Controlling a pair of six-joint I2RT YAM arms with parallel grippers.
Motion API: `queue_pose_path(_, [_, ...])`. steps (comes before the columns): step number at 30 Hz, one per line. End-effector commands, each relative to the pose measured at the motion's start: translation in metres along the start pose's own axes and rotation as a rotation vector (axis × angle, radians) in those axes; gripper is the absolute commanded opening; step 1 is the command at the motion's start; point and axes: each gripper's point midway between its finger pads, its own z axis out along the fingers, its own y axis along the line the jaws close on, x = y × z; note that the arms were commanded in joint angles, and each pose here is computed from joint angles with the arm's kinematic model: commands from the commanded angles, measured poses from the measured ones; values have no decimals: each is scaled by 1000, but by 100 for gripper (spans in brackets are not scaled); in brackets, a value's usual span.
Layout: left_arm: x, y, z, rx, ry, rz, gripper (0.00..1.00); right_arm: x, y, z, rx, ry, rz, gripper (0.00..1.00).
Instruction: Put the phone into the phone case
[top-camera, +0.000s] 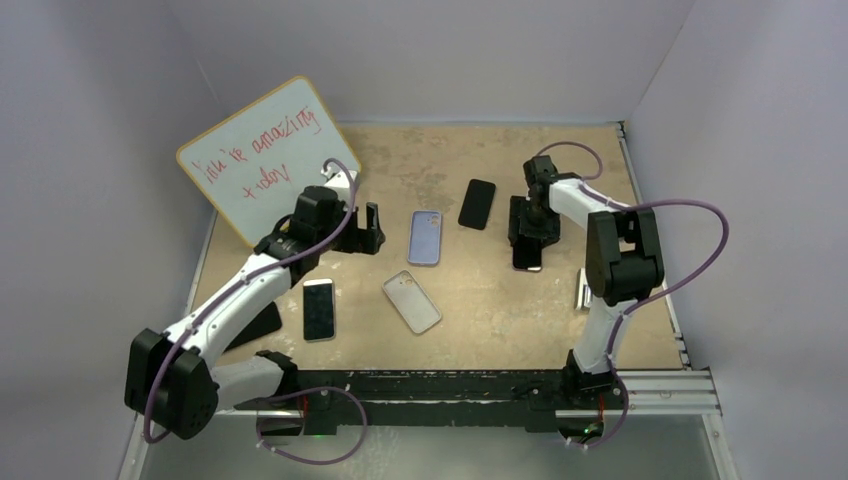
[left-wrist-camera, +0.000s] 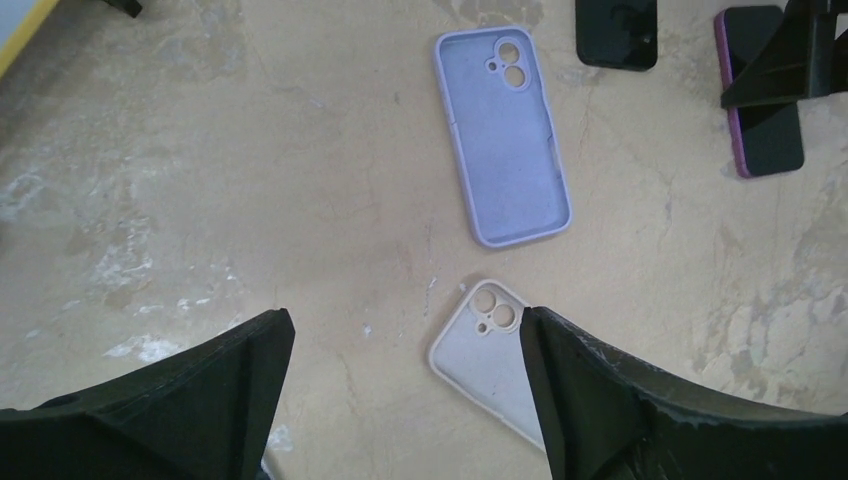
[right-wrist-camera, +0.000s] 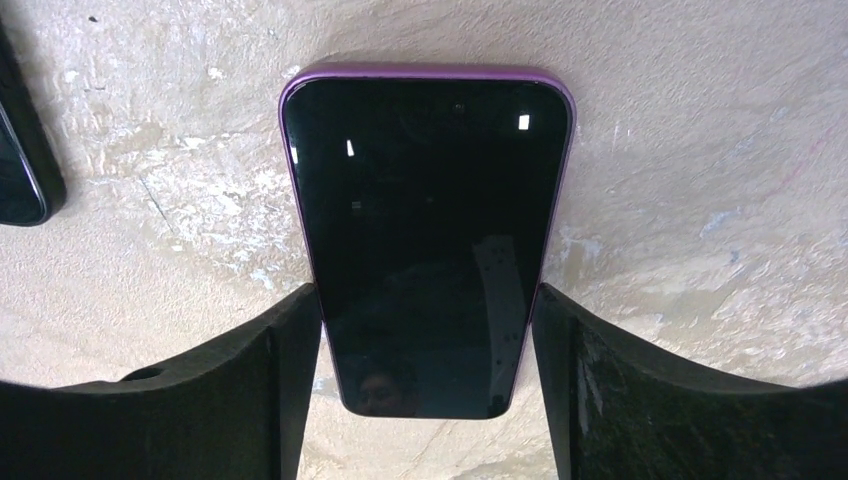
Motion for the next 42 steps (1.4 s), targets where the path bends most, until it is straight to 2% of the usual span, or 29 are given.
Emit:
queue_pose_path(1, [-34,-23,14,75,-35,-102,86,14,3,-5,17,19,-11,67])
queue_pose_path(4, [-32,-34,37,127,3,-160,80,13,16,-9,2,-9,-2,56])
queue_pose_path(8, [-22,-33,78,115,63,-201,74,25,36,-12,-24,-8,-49,49])
queue_pose_path(14, [-4,-17,122,34,131,-219,69,36,52,-21,-76,-10,-60,44])
queue_pose_path(19, [2,-17,143,40,137,-252,66,43,63,-34,-152,-47,-42,41])
queue_pose_path(26, [-2,-26,162,97,111,-259,61,53,69,-44,-211,-51,-42,40])
queue_pose_path(32, [9,-34,172,150,145,-263,56,56,77,-53,-275,-60,-41,39])
queue_pose_path(42, [47,-61,172,208,221,-293,44,55,78,-69,-306,-101,-43,37])
